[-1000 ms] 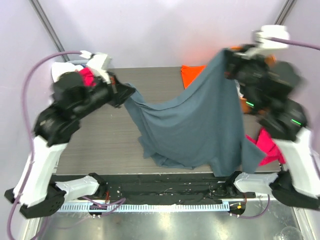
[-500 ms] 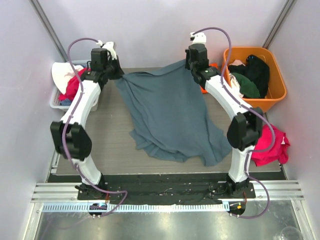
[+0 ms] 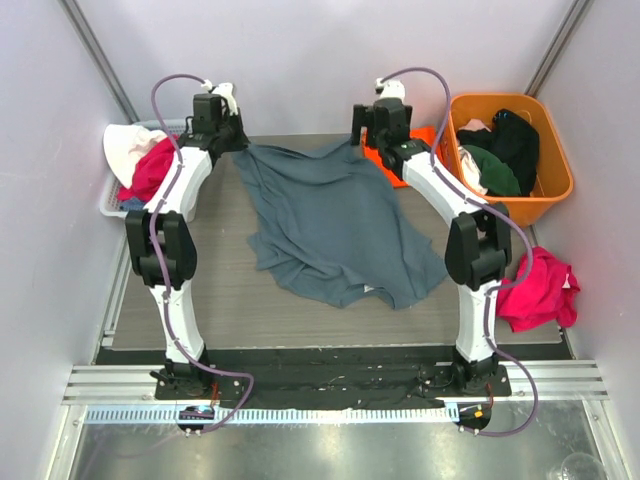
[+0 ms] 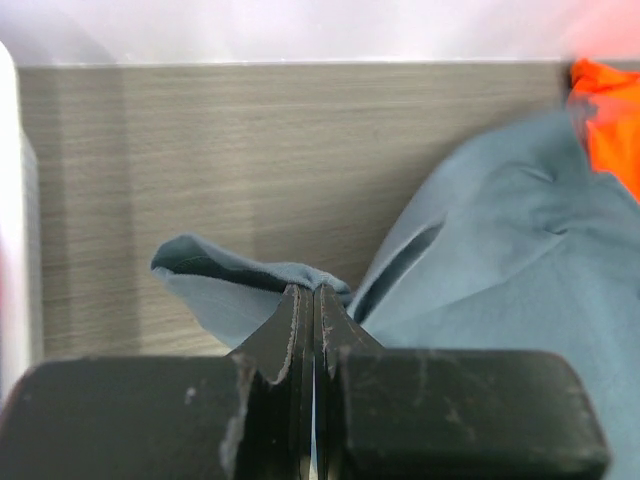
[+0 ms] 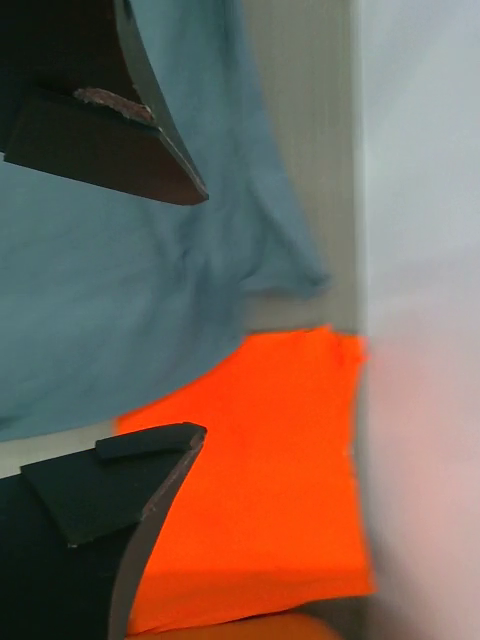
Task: Fold and stack the t-shirts
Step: Flatten the tshirt out
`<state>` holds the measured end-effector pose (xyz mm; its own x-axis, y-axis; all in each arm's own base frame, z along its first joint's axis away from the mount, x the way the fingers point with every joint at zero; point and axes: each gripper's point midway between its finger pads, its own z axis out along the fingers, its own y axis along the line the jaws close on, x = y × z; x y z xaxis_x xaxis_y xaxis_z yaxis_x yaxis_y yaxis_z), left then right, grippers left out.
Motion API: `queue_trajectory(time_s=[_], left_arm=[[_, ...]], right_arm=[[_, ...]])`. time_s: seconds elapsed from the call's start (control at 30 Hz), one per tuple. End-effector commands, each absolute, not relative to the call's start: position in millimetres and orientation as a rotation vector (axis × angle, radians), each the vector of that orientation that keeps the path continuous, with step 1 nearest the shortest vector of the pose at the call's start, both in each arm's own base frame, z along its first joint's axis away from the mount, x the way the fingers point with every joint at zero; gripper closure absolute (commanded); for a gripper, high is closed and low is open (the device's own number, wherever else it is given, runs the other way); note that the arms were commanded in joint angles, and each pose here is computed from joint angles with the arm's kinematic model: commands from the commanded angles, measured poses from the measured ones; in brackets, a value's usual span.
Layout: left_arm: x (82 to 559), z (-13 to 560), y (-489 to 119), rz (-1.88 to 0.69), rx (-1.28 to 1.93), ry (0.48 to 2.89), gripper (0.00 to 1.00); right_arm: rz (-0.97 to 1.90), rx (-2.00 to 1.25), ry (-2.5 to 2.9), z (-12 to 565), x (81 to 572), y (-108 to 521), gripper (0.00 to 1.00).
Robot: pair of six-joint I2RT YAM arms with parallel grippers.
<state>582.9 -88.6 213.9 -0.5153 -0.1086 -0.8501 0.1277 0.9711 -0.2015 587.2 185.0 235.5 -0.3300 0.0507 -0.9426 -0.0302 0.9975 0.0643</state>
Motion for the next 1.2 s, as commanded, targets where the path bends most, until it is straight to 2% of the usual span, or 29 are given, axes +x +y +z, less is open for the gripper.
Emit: queue_trajectory(time_s=[0.0, 0.03, 0.3, 0.4, 0.47, 0.77, 0.97, 1.17], left_arm=[[582.6, 226.4, -93.1, -0.333, 0.020, 2.042, 1.00], [578.9, 219.9, -92.8, -0.333, 0.016, 2.059, 1.00], [549.1, 198.9, -95.8, -0.366, 0.001, 2.132, 1.00], [539.1, 195.7, -96.3, -0.373, -0.002, 2.148, 1.00], [533.5, 198.3, -96.1, -0.371, -0.004, 2.150, 1.00], [501.3, 196.3, -65.1, -0.195, -0.109, 2.221, 1.00], [449.3, 170.4, -47.3, -0.104, -0.219, 2.354, 1.00], [390.4, 167.1, -40.1, -0.103, -0.361, 2.389, 1.00]], right_arm=[[0.144, 0.005, 1.933, 260.6, 522.4, 194.4, 0.00], [0.168, -0.007, 1.928, 272.8, 505.3, 197.9, 0.00], [0.353, -0.249, 2.219, 203.3, 364.9, 292.1, 0.00], [0.396, -0.240, 2.253, 192.0, 330.9, 305.6, 0.00], [0.346, -0.168, 2.281, 176.4, 321.6, 293.9, 0.00], [0.033, 0.177, 2.214, 186.5, 312.8, 180.7, 0.00], [-0.021, 0.333, 2.182, 194.8, 306.4, 131.1, 0.00], [-0.033, 0.363, 2.184, 194.7, 298.4, 116.9, 0.00]])
